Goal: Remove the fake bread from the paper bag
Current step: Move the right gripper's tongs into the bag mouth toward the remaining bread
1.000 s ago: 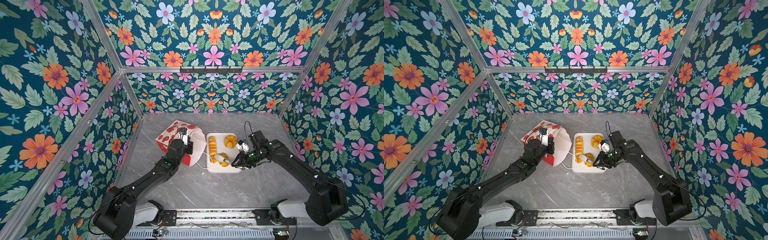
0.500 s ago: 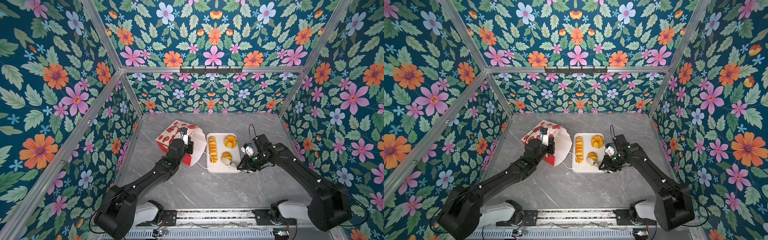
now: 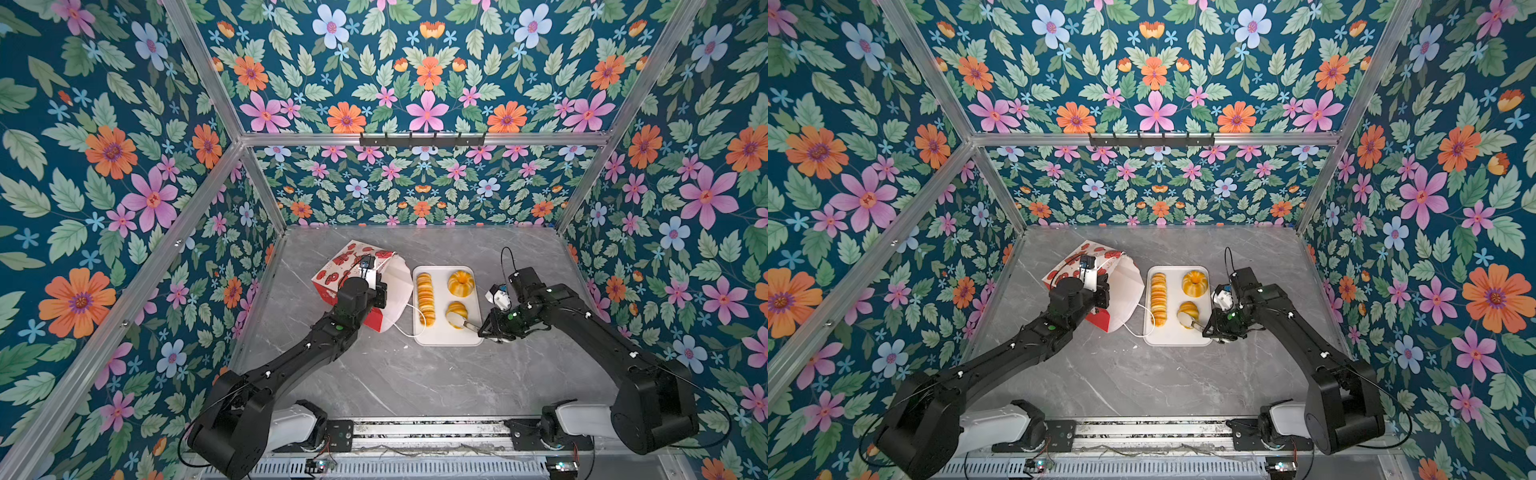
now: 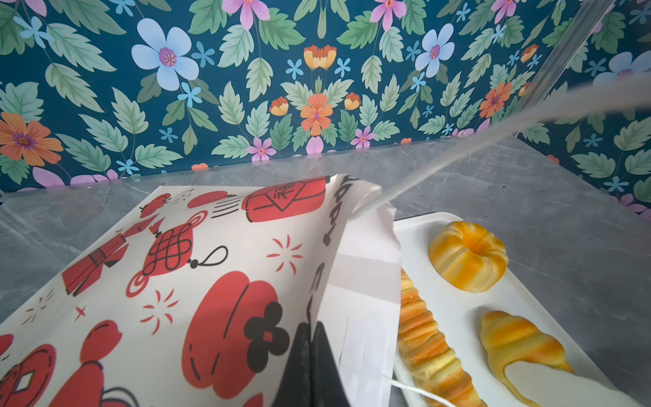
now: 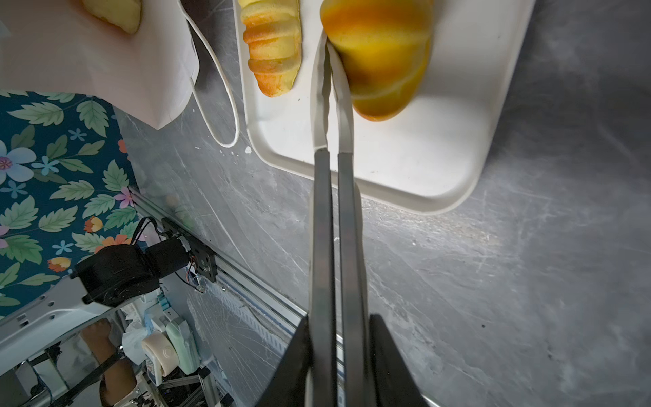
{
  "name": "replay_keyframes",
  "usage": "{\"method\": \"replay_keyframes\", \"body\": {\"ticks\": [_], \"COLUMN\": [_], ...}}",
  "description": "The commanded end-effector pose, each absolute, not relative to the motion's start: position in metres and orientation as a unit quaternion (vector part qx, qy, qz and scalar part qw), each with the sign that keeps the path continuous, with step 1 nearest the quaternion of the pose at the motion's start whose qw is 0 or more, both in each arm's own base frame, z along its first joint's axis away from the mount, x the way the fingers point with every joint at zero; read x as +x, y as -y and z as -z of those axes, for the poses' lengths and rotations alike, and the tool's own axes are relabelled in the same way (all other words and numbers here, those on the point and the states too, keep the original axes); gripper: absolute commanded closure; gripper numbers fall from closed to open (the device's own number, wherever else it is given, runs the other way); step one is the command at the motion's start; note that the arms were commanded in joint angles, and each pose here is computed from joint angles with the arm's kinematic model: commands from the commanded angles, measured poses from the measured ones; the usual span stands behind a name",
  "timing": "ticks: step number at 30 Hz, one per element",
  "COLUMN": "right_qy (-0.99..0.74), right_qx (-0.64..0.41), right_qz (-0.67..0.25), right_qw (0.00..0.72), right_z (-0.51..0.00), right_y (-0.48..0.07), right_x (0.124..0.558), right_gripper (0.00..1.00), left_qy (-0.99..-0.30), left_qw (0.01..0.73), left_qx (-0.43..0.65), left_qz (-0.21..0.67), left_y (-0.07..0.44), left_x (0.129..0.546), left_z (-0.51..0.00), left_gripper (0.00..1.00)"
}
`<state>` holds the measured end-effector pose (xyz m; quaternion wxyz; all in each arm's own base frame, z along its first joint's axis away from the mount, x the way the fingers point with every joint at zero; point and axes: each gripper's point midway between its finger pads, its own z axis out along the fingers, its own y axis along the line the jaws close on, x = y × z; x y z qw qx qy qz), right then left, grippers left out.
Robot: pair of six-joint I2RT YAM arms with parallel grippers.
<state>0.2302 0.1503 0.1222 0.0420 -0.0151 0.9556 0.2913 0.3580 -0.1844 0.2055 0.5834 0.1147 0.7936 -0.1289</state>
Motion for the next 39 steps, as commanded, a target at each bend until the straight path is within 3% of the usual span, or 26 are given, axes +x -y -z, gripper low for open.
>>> {"method": "replay_keyframes", "body": {"ticks": [1, 5, 11, 16, 22, 31, 39], "right_qy": [-0.973, -0.976, -0.963, -0.919, -0.898, -0.868, -0.858], "right_qx": [0.013, 0.018, 0.007, -0.037, -0.121, -0.175, -0.135], "right_qz": [-0.224, -0.207, -0.258, -0.372, -0.392, -0.438, -0.474], "right_qw": [0.053, 0.065, 0.08, 0.123, 0.16, 0.156, 0.146], "right_z": [-0.11, -0.111, -0.127, -0.178, -0.216, -0.198, -0.169], "right_y": [-0.126, -0.118, -0.134, -0.17, -0.219, -0.294, -0.331], "right_x": [0.233, 0.237, 0.24, 0.241, 0.236, 0.261, 0.296], "right_gripper": [0.74, 0.74, 0.74, 0.71, 0.7, 0.7, 0.69], "left_qy": [-0.79, -0.789, -0.789, -0.792, -0.796, -0.804, -0.789], "left_qw": [0.587, 0.587, 0.587, 0.583, 0.572, 0.533, 0.527], "left_qx": [0.113, 0.113, 0.115, 0.125, 0.162, 0.25, 0.298], "left_qz": [0.136, 0.138, 0.14, 0.132, 0.113, 0.087, 0.103], "left_y": [0.187, 0.187, 0.188, 0.189, 0.192, 0.204, 0.215], "left_x": [0.359, 0.359, 0.359, 0.36, 0.359, 0.356, 0.349], "left_z": [-0.211, -0.212, -0.213, -0.214, -0.219, -0.203, -0.201], "left_gripper": [1.0, 1.0, 1.0, 1.0, 1.0, 1.0, 1.0]}}
